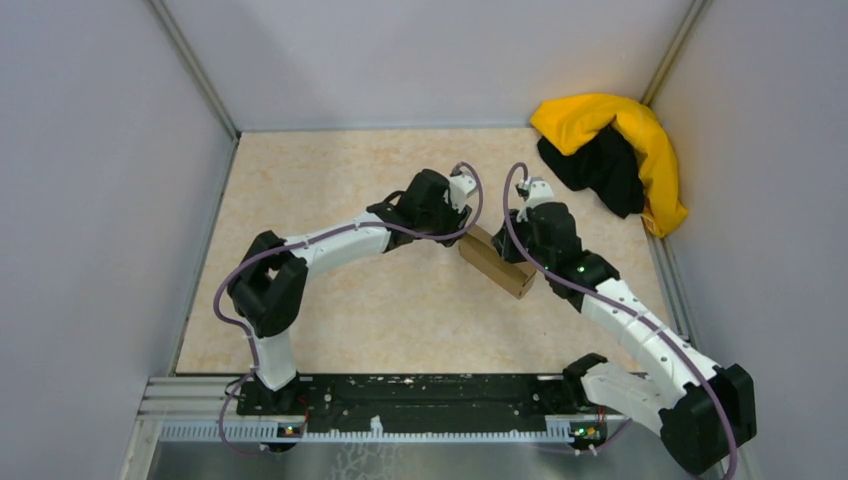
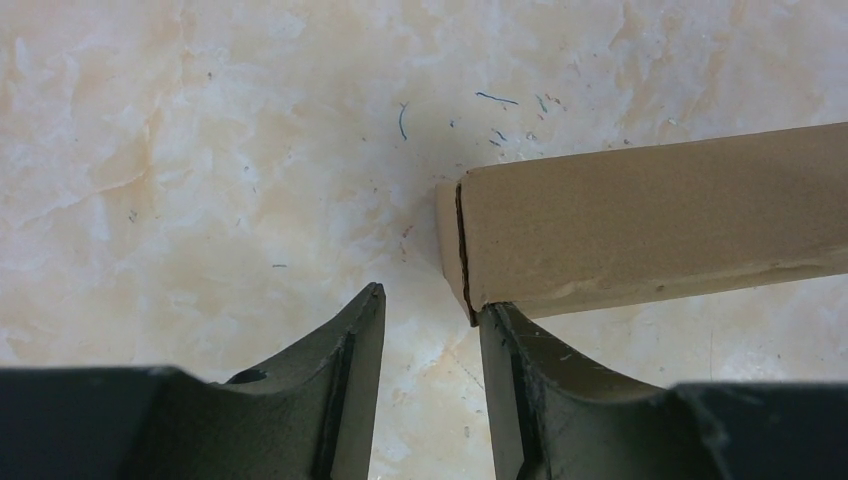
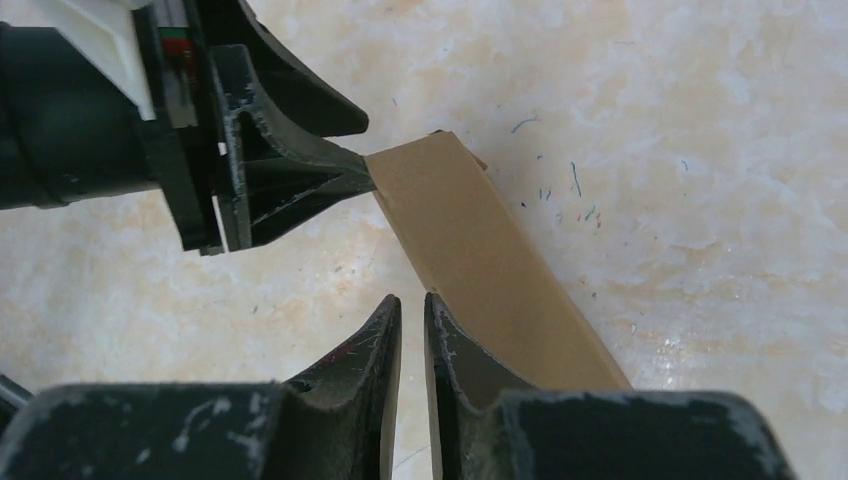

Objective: Fold the paper box

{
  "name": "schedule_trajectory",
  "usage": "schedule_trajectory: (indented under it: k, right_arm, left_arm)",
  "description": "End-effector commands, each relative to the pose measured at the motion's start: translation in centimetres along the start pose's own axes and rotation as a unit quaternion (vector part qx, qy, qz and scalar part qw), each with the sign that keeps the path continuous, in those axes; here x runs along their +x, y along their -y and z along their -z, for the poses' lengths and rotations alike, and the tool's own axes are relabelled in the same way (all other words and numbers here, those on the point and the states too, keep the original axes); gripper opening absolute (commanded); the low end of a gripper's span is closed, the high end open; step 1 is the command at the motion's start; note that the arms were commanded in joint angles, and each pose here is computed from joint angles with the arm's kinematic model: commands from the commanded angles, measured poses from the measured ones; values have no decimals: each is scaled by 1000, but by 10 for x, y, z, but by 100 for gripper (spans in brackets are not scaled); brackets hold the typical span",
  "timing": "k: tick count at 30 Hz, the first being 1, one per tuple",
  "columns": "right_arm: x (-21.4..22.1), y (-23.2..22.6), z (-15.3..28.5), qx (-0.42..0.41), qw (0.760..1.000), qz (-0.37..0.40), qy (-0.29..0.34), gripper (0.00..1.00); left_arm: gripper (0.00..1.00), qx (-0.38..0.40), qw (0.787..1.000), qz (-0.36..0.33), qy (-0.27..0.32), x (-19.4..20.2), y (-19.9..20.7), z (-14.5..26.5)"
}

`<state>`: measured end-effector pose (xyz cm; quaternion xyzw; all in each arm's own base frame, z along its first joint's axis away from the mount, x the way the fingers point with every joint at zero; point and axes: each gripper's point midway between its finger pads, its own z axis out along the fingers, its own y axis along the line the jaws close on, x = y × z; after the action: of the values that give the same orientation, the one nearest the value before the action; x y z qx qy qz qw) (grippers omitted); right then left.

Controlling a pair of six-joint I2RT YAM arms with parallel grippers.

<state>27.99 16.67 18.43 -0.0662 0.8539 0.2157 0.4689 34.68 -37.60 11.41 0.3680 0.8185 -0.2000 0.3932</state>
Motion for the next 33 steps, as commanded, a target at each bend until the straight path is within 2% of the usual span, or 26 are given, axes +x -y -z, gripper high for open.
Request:
schedule_trajectory:
  k: [1, 15, 22, 27, 29, 33]
  right_arm:
    - [-3, 11, -8, 17, 1000, -5, 11, 15]
    - [18, 20, -14, 16, 1000, -11, -14, 15]
    - [38, 19, -12, 3, 999, -15, -32, 14]
    - [51, 22, -12, 5, 999, -21, -41, 14]
    - [52, 23, -13, 6, 999, -21, -42, 14]
    - [54, 25, -15, 10, 999, -21, -44, 14]
  left_arm:
    - [47, 29, 999, 1, -42, 30, 12, 2]
    - [54, 43, 998, 0, -37, 29, 15, -1]
    - [60, 41, 999, 4, -34, 24, 13, -1]
    - [67, 70, 997, 9, -32, 18, 23, 7]
    - [97, 93, 995, 11, -42, 18, 32, 14]
    - [99, 96, 992, 15, -75, 24, 32, 21]
